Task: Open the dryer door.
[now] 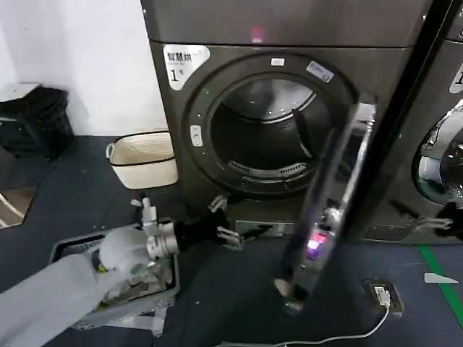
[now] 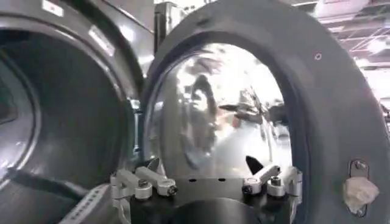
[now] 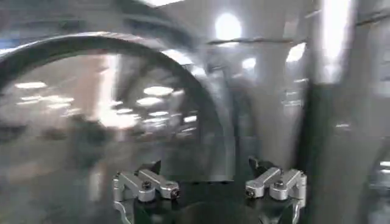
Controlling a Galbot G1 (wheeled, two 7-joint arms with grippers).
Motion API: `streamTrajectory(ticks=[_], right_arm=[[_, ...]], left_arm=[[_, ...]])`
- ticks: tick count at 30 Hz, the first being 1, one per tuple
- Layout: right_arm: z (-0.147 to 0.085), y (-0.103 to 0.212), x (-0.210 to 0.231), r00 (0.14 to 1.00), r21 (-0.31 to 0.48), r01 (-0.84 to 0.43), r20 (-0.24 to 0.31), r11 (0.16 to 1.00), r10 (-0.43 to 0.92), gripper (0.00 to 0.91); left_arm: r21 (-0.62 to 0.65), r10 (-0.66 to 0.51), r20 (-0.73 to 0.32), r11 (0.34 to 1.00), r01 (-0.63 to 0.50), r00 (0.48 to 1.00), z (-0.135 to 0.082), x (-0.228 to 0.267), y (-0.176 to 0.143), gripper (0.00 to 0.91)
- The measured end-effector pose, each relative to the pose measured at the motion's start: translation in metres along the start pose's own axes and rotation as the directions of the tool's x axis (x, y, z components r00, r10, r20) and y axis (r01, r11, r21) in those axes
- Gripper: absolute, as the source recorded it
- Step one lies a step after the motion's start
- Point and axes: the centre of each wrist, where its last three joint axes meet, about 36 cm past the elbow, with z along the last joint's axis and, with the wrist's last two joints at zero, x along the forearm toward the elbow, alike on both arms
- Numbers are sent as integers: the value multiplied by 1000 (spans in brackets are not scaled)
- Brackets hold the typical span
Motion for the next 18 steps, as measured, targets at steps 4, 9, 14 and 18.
streamTrajectory(ticks=[4, 9, 14, 18], right_arm=[[-15, -1, 24, 983, 38, -181, 17, 983, 181, 907], [-41, -5, 48, 953, 102, -302, 43, 948, 299, 907], [-71, -12, 76, 904, 172, -426, 57, 888, 423, 907], [-87, -20, 95, 858, 198, -509, 42, 837, 512, 907]], left_arm=[[-1, 41, 0, 999, -41, 999, 1, -12, -5, 907], [-8, 83, -2, 997, -83, 997, 1, -27, -9, 907], [-16, 120, 3, 993, -120, 993, 2, -48, -9, 907], [-20, 143, 1, 989, -143, 990, 4, -65, -8, 907]])
